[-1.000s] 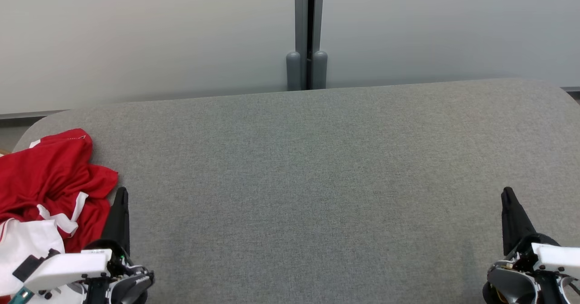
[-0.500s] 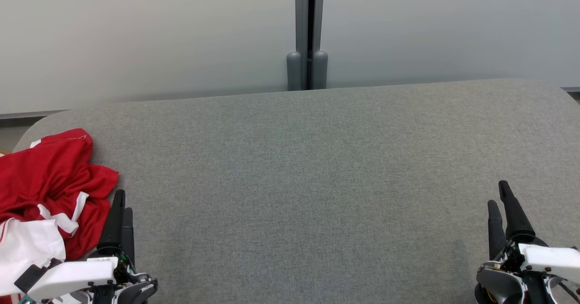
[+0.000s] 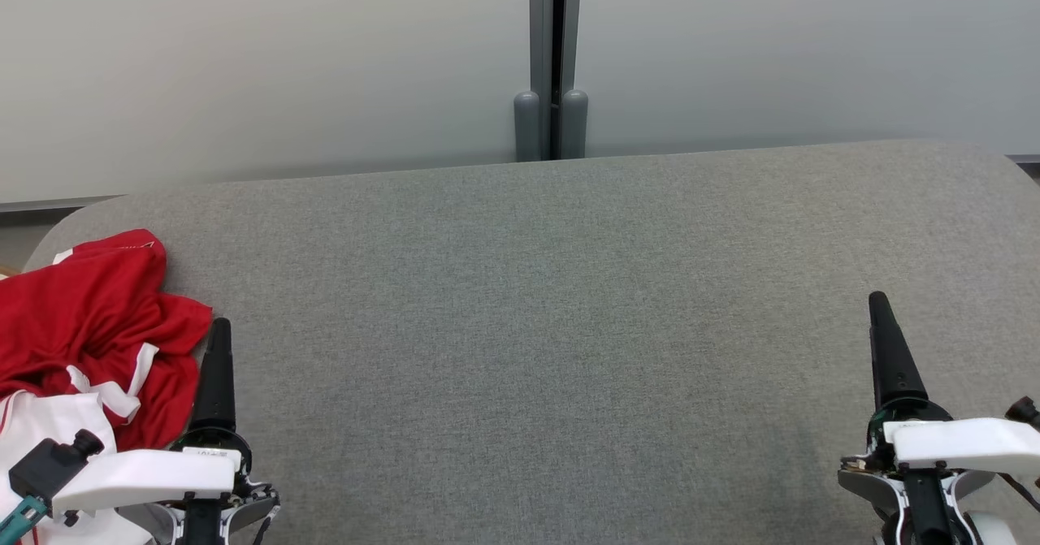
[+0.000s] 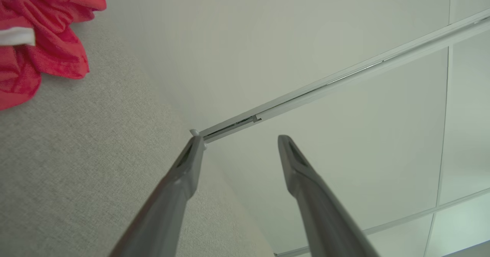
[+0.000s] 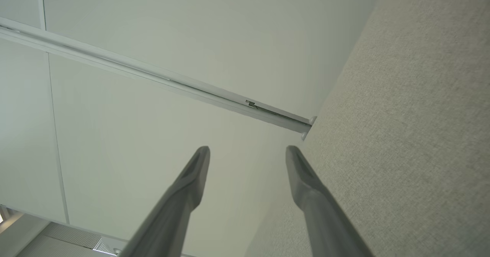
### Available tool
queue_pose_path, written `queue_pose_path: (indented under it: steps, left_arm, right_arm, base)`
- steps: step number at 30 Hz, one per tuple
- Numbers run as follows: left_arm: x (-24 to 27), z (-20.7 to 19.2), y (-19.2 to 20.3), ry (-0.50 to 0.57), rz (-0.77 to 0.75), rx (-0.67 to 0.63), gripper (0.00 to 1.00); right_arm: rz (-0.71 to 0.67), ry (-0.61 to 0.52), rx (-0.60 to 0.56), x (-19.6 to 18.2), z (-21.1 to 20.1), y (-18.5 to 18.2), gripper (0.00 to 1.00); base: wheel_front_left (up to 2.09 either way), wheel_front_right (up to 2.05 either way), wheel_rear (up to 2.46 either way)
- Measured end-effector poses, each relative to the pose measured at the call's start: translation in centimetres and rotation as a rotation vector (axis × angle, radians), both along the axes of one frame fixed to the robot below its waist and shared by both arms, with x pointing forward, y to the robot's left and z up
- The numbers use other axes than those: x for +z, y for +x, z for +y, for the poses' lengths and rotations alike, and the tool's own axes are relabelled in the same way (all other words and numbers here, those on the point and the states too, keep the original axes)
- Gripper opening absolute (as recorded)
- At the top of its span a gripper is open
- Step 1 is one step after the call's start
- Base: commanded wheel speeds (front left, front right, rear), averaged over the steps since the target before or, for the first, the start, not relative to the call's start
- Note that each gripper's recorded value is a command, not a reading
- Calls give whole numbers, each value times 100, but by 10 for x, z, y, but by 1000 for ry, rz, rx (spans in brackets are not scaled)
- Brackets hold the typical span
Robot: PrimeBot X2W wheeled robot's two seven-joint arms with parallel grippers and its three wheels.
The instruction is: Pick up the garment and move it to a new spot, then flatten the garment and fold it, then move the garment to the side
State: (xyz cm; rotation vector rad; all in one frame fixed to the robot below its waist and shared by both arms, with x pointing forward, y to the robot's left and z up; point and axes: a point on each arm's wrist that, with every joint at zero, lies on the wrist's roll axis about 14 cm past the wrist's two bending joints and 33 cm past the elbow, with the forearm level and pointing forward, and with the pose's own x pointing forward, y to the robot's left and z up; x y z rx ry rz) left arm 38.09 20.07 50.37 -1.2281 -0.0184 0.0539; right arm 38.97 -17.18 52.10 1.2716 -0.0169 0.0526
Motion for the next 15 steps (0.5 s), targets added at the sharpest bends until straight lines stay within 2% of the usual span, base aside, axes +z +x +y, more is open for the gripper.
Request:
queue_pose_path:
  steps: [15]
  left_arm:
    - [9,-7,2,387,-5,-10,100]
  right_arm:
    - [-72,-408,78,11,33,3,100]
  base:
    - [0,0,0]
